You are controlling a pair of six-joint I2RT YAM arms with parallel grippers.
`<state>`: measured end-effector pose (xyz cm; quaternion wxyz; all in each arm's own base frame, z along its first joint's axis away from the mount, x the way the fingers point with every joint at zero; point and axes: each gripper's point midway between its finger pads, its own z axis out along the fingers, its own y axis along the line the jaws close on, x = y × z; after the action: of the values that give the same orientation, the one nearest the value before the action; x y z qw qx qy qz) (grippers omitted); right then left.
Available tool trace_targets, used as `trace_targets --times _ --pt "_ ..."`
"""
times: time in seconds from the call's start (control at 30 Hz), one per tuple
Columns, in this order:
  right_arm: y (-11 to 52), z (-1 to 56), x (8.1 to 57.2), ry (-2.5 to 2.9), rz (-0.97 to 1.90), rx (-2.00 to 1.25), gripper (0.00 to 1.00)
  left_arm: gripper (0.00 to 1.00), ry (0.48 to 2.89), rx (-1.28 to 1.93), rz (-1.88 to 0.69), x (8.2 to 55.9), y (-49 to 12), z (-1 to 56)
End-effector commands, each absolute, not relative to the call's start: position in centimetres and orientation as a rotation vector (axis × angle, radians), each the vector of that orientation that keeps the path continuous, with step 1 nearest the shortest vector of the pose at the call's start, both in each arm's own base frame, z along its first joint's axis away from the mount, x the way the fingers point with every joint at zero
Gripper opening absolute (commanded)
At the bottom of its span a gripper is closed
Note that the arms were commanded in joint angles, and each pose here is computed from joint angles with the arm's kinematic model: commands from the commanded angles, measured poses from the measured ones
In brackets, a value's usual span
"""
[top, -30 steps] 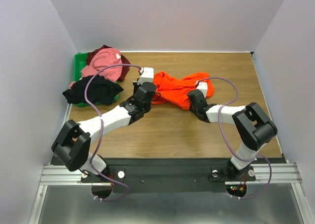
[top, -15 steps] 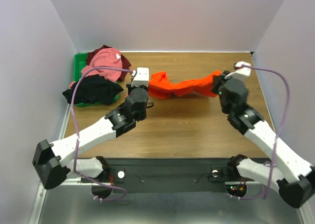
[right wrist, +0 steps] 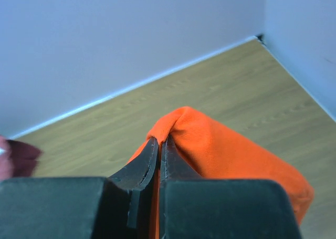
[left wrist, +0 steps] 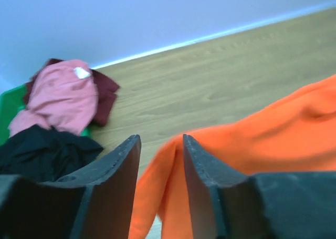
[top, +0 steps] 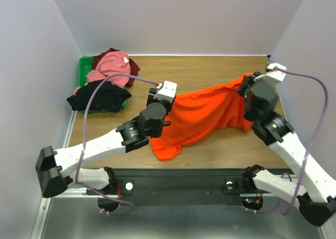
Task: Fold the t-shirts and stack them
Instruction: Flatten the tshirt out
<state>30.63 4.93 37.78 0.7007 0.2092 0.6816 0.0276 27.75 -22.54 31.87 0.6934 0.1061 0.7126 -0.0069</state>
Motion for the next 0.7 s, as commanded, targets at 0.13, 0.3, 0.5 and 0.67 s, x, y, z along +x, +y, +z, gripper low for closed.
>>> trace_targets --times 0.13,0.3,0.5,0.67 --pt "1.5 34.7 33.1 1.542 -0.281 0.6 0.01 0.77 1.644 0.332 -0.238 35.1 -22.9 25.7" --pt "1.2 32.7 34.4 1.576 -0.297 0.595 0.01 0.8 1.753 0.319 -0.259 38.4 -22.6 21.0" --pt "1.4 31.5 34.9 1.596 -0.297 0.587 0.01 0.8 1.885 0.398 -0.363 39.5 -24.6 15.5" --pt "1.8 31.3 34.8 1.602 -0.266 0.577 0.01 0.79 1.896 0.499 -0.526 39.5 -28.0 14.0"
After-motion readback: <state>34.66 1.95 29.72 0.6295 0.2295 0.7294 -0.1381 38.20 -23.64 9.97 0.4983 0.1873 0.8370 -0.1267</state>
